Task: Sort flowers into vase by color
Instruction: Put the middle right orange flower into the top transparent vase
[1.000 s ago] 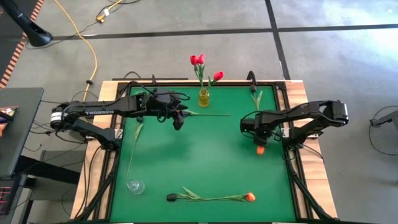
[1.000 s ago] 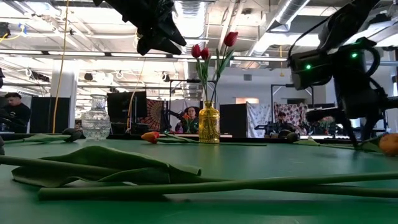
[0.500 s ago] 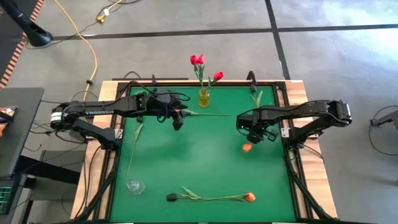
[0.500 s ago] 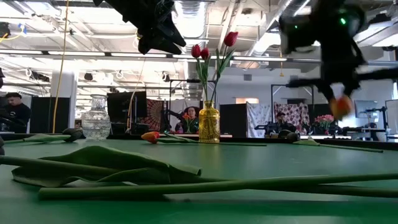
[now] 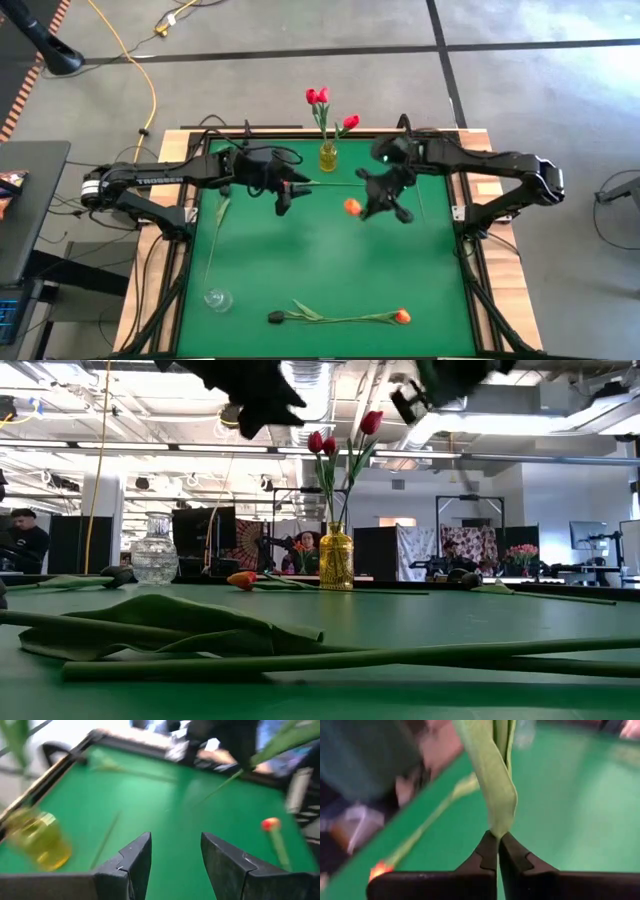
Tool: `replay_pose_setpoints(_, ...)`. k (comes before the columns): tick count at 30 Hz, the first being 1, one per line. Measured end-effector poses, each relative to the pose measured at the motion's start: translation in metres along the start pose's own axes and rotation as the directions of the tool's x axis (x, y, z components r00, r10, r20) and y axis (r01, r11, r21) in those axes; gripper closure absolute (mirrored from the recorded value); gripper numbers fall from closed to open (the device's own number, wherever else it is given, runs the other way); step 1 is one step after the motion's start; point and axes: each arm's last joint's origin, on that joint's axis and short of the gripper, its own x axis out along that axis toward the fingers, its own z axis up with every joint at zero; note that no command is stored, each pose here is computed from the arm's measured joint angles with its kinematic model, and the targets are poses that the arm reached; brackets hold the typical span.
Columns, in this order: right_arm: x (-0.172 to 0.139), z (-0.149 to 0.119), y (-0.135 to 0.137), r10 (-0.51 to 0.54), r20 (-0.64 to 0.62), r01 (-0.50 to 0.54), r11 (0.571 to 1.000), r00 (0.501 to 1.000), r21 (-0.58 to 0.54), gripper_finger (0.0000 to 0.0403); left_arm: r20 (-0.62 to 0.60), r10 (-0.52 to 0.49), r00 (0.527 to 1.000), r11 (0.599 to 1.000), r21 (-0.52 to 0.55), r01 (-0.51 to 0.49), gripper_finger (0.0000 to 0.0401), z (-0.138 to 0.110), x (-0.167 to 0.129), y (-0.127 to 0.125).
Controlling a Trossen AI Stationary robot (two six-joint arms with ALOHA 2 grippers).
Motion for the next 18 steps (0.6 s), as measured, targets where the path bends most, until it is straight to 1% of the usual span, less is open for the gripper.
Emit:
replay_pose_setpoints(4,-0.006,0.023,-0.01,-0.04,0.199,0.045,0.999,0.979,-0.021,0.0377,0.083,-0.145,0.986,0.988,0.057,0.141,0.0242,0.009,-0.001,-0.008)
replay_pose_setpoints(8,-0.012,0.045,-0.016,-0.094,0.375,0.115,0.993,0.922,-0.033,0.0371,0.159,-0.212,0.964,0.975,0.097,0.198,0.0242,0.017,-0.001,-0.016)
replay_pose_setpoints(10,-0.016,0.054,-0.018,-0.136,0.443,0.16,0.987,0.886,-0.017,0.0371,0.182,-0.215,0.959,0.974,0.108,0.198,0.0242,0.019,-0.001,-0.02)
replay_pose_setpoints(14,-0.022,0.064,-0.019,-0.189,0.526,0.218,0.976,0.829,0.006,0.0373,0.211,-0.167,0.963,0.984,0.103,0.148,0.0242,0.02,-0.001,-0.023)
replay_pose_setpoints(18,-0.023,0.067,-0.019,-0.237,0.549,0.252,0.966,0.802,0.049,0.0371,0.255,-0.161,0.953,0.985,0.096,0.141,0.0242,0.024,-0.002,-0.023)
